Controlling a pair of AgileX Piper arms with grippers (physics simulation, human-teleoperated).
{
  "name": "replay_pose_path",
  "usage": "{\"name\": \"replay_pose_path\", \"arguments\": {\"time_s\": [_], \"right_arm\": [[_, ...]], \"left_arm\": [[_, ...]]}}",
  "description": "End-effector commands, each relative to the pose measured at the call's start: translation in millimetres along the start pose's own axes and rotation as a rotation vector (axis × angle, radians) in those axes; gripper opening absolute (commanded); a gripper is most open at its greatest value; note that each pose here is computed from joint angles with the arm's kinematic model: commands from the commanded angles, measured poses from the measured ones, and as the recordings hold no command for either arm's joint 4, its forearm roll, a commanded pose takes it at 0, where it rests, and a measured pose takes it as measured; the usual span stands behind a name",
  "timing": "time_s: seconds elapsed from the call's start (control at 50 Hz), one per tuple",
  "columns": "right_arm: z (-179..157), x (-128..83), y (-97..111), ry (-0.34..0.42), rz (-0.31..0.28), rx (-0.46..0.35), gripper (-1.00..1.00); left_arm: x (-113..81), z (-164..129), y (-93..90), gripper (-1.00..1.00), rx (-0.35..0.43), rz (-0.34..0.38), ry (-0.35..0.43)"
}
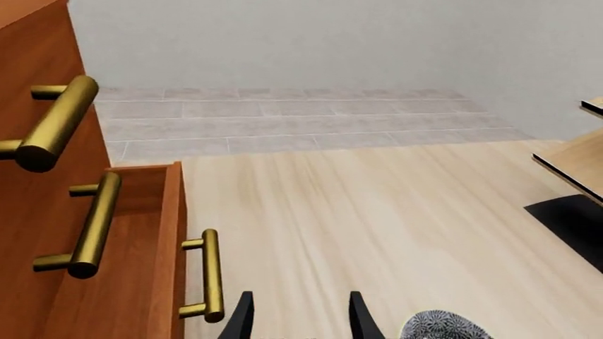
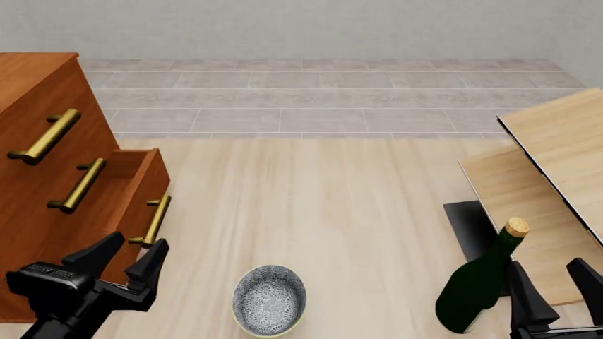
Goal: Close the bottom drawer of the cabinet.
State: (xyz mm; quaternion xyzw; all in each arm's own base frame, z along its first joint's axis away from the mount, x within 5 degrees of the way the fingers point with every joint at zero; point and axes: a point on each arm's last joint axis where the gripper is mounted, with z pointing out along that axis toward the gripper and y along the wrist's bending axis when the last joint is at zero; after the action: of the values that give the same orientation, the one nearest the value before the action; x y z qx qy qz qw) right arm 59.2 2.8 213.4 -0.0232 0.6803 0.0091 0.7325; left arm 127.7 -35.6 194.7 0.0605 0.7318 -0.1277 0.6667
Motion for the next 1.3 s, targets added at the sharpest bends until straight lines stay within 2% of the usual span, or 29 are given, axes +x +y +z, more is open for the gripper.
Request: {"name": "replay_pose_path", "arguments": {"time_s": [0.02,0.2,0.42,0.86,1.3], "right_arm": [[0.9,0.1,0.2,0.003,-0.002,-0.003,1.00],[1.2,0.0,0.1,0.003,-0.005,-0.002,1.00],[1.1,0.1,0.4,0.003,-0.010,-0.007,1.00],[-1.4,-0.1,0.8,-0.005,-0.023,-0.014,1.00],[-1.7,-0.1,1.0,-0.009,-0.027,-0.017,1.00]], "left_arm": [[14.4,16.7,-4.0,1.00,0.032,-0.011,0.051],[29.2,29.8,-3.0,1.00,0.028,-0.023,0.084],[47.7,40.4,-0.8,1.00,0.016,-0.071,0.127],[54.8,54.2,8.0,1.00,-0.037,-0.102,0.162],[66.3,73.4,30.1,1.00,-0.142,-0.093,0.204]]}}
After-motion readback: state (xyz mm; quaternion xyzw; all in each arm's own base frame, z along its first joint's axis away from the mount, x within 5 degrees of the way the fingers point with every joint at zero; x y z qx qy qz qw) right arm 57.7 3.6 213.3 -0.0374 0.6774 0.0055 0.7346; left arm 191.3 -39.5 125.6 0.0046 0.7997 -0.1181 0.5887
